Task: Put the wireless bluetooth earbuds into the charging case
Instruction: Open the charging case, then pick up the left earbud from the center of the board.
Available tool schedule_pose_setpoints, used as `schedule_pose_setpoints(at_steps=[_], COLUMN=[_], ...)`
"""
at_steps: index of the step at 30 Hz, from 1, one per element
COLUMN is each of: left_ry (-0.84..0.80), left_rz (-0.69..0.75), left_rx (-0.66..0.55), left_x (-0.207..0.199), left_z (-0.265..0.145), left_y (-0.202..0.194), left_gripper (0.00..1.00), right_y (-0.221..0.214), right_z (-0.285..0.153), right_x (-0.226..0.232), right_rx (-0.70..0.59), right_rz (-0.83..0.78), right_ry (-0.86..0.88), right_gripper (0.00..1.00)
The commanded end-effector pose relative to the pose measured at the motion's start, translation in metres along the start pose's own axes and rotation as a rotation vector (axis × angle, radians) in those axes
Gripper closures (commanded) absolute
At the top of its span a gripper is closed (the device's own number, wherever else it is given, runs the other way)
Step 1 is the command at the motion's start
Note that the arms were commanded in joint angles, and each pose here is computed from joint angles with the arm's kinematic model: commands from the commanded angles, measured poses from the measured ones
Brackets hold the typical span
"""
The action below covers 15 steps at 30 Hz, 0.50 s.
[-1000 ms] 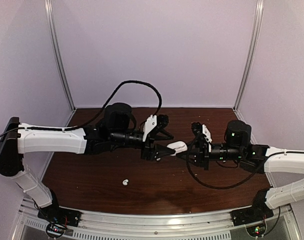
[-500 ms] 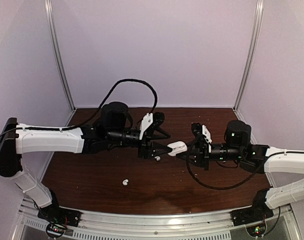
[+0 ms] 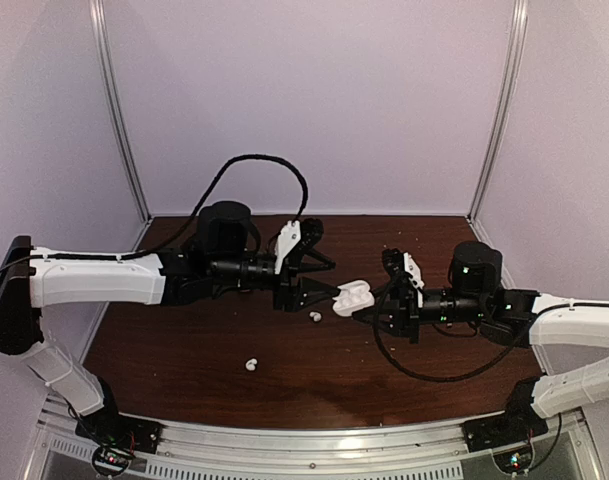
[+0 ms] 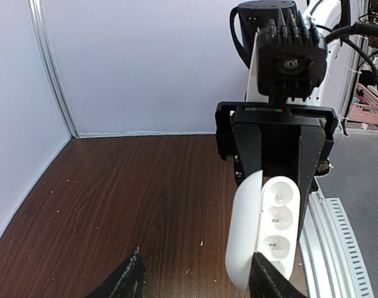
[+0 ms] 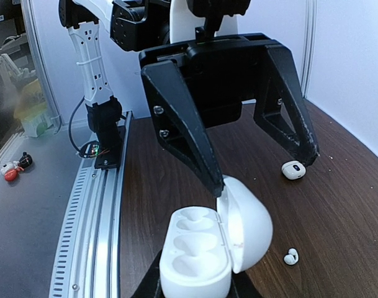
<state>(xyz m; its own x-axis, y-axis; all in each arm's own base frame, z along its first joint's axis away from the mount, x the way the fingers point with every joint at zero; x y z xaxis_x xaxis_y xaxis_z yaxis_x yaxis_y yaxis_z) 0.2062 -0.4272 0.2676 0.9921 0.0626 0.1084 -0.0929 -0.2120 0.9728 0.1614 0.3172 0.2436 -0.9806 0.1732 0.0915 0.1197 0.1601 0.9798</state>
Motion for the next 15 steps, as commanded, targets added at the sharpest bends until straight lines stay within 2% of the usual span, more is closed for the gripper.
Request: schedule_pose_setpoints(at_steps=[1,8,12,15], left_ry=[0.004,-0.017,0.051,0.159], left_rz=[0.062,0.123,0.025,-0.071], left_rx=[-0.084,-0.173,-0.177,-0.099], left_x=[-0.004,-0.021,0.009,0.048], left_z=[-0.015,-0.041,-0.058,-0.060], left_y=[0.023,0.038,0.027,-0.004], left_gripper=[0.37,0.31,0.33,0.40], right_y=[0.014,0.014,0.018,0.023], right_z=[0.000,-0.004,-0.007,-0.013], right_x=[-0.002,-0.008,-0.004,-0.001], right_rx=[-0.029,-0.049,-0.071,-0.098], right_rz=[-0.014,0.000,-0.006,-0.011], right_ry=[-0.026,-0.067,-0.047,-0.041], right_gripper=[1.00,1.00,1.00,1.00])
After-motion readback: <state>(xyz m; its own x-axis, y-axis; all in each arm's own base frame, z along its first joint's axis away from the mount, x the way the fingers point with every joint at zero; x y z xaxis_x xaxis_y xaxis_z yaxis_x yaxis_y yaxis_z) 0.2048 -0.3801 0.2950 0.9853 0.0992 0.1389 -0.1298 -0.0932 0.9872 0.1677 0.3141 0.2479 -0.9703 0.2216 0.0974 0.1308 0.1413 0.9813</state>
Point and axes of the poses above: each gripper's point midway between its finger pads, its own z axis out along the fingers, its own x axis along the line the jaws close on, y = z × x, the point moved 1 cm from there along -z, back along the fingers, and after that the axes turned 2 degrees about z, right-handed, at the moved point
